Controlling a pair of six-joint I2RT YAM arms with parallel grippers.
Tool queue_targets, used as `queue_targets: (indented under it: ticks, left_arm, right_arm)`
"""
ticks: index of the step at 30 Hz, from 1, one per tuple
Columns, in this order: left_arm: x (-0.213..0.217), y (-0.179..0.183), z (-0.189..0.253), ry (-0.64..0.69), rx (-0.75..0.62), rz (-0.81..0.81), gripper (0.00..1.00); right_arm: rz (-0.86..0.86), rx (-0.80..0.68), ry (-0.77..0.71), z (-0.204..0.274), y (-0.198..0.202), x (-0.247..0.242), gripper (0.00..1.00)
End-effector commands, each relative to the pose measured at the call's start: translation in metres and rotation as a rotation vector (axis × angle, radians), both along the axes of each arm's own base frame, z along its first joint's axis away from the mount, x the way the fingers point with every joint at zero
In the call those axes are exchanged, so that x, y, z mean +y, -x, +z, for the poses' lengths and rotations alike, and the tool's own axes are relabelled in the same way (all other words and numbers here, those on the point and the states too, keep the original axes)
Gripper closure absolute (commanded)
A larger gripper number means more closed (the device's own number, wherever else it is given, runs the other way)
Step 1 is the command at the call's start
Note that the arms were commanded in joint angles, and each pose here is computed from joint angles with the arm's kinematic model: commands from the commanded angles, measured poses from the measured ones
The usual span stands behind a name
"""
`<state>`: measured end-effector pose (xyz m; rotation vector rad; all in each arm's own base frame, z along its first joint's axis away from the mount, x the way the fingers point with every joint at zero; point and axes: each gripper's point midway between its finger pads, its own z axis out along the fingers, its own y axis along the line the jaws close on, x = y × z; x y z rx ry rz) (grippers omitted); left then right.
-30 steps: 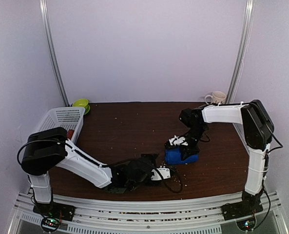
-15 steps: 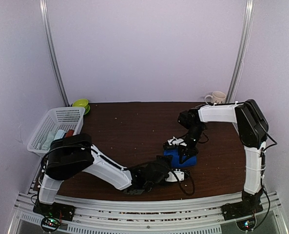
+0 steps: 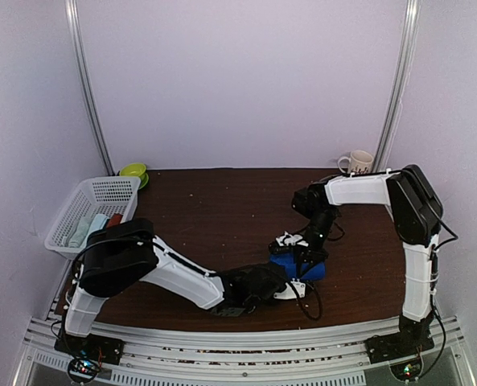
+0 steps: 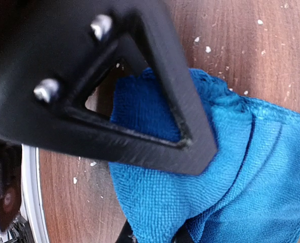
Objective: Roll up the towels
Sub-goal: Roll the towel at the center of the board.
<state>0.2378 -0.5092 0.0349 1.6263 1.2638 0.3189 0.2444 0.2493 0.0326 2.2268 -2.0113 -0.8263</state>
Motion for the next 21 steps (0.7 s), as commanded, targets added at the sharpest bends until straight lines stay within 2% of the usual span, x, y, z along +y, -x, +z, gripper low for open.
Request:
queue_targets:
  ticks: [1, 4, 5, 11, 17, 21]
  left_arm:
    - [0.012, 0.007, -0.035, -0.119, 0.107, 0.000, 0.81]
    - [0.010, 0.019, -0.041, -0.130, 0.202, -0.027, 0.98]
    - [0.007, 0.025, -0.043, -0.132, 0.239, -0.036, 1.00]
    - [0.000, 0.056, -0.053, -0.130, 0.499, -0.042, 1.00]
    - [-0.005, 0.084, -0.074, -0.155, 0.776, 0.011, 1.00]
    - [-0.010, 0.093, -0.086, -0.158, 0.920, 0.089, 1.00]
  right_arm:
    - [0.073, 0.099, 0.180, -0.035, 0.034, -0.027, 0.99]
    - [0.039, 0.045, 0.179, -0.029, 0.022, -0.023, 0.90]
    - [0.023, 0.014, 0.169, -0.025, 0.016, -0.022, 0.86]
    - [-0.092, -0.245, 0.087, 0.026, -0.026, -0.026, 0.48]
    - [-0.209, -0.520, 0.057, 0.073, -0.056, -0.063, 0.27]
    - [-0.263, -0.629, 0.043, 0.087, -0.062, -0.095, 0.22]
